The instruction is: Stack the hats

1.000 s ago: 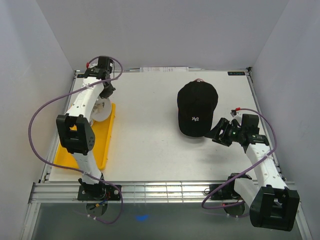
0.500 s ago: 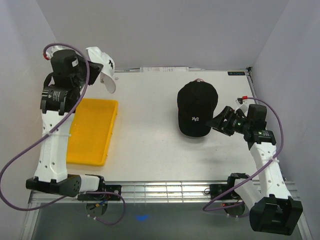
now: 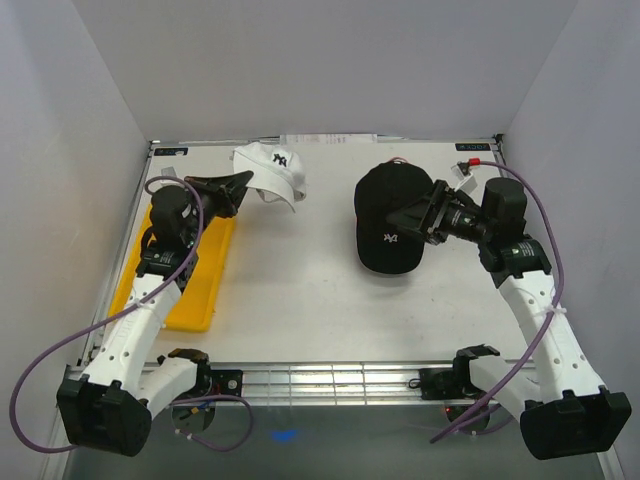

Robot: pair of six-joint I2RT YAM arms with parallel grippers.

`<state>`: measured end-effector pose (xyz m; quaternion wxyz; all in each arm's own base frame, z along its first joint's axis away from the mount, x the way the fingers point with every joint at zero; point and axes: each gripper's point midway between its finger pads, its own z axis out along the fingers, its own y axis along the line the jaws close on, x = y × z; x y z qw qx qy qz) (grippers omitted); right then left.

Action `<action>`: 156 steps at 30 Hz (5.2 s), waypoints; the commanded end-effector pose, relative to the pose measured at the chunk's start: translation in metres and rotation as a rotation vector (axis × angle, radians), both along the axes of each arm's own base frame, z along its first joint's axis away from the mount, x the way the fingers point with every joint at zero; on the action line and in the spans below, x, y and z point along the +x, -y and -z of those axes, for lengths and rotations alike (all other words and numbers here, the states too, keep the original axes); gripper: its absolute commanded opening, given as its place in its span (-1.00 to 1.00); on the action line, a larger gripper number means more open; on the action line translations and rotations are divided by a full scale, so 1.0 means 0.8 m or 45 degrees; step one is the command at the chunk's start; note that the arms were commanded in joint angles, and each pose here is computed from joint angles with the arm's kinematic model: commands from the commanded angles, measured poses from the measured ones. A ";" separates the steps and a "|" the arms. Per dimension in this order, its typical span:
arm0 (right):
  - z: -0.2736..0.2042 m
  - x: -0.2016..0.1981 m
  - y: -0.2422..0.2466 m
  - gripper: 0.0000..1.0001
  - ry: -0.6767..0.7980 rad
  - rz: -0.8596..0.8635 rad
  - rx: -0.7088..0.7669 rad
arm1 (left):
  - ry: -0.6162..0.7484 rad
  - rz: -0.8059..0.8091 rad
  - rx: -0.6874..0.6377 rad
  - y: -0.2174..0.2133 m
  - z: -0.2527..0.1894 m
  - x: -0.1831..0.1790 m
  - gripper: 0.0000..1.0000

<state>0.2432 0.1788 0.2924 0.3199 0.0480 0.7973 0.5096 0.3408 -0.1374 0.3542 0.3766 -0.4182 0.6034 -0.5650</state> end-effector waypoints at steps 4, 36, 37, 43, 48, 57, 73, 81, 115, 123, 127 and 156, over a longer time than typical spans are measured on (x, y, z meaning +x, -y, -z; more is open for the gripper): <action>-0.091 0.003 -0.053 0.33 0.058 -0.078 0.244 | 0.481 0.082 -0.305 0.020 -0.131 -0.044 -1.00; -0.156 0.021 -0.128 0.48 -0.031 -0.055 0.509 | 0.796 0.308 -0.654 0.099 -0.144 -0.075 -1.00; -0.157 0.023 -0.128 0.48 -0.024 -0.054 0.512 | 0.796 0.314 -0.653 0.100 -0.144 -0.076 -1.00; -0.159 0.037 -0.133 0.45 -0.015 -0.059 0.494 | 0.781 0.346 -0.657 0.104 -0.134 -0.080 -1.00; -0.163 0.042 -0.128 0.23 0.000 -0.043 0.470 | 0.754 0.376 -0.646 0.111 -0.122 -0.080 -1.00; -0.161 0.053 -0.100 -0.16 0.030 -0.011 0.433 | 0.724 0.441 -0.651 0.138 -0.099 -0.080 -1.00; -0.143 0.078 -0.028 -0.28 0.054 0.025 0.327 | 0.663 0.729 -0.584 0.249 -0.061 -0.063 -1.00; -0.126 0.105 -0.013 -0.29 0.046 0.002 0.283 | 0.666 0.860 -0.557 0.303 -0.042 -0.036 -1.00; -0.032 0.122 0.003 -0.27 -0.077 -0.011 0.173 | 0.532 1.031 -0.454 0.358 0.062 -0.020 -1.00; -0.027 0.110 0.005 -0.28 -0.071 -0.011 0.161 | 0.531 1.061 -0.454 0.358 0.073 -0.048 -1.00; -0.029 0.103 0.006 -0.28 -0.063 -0.013 0.158 | 0.524 1.078 -0.459 0.360 0.081 -0.061 -1.00; 0.001 0.070 0.036 -0.26 -0.060 0.051 0.096 | 0.488 1.160 -0.425 0.374 0.125 -0.134 -1.00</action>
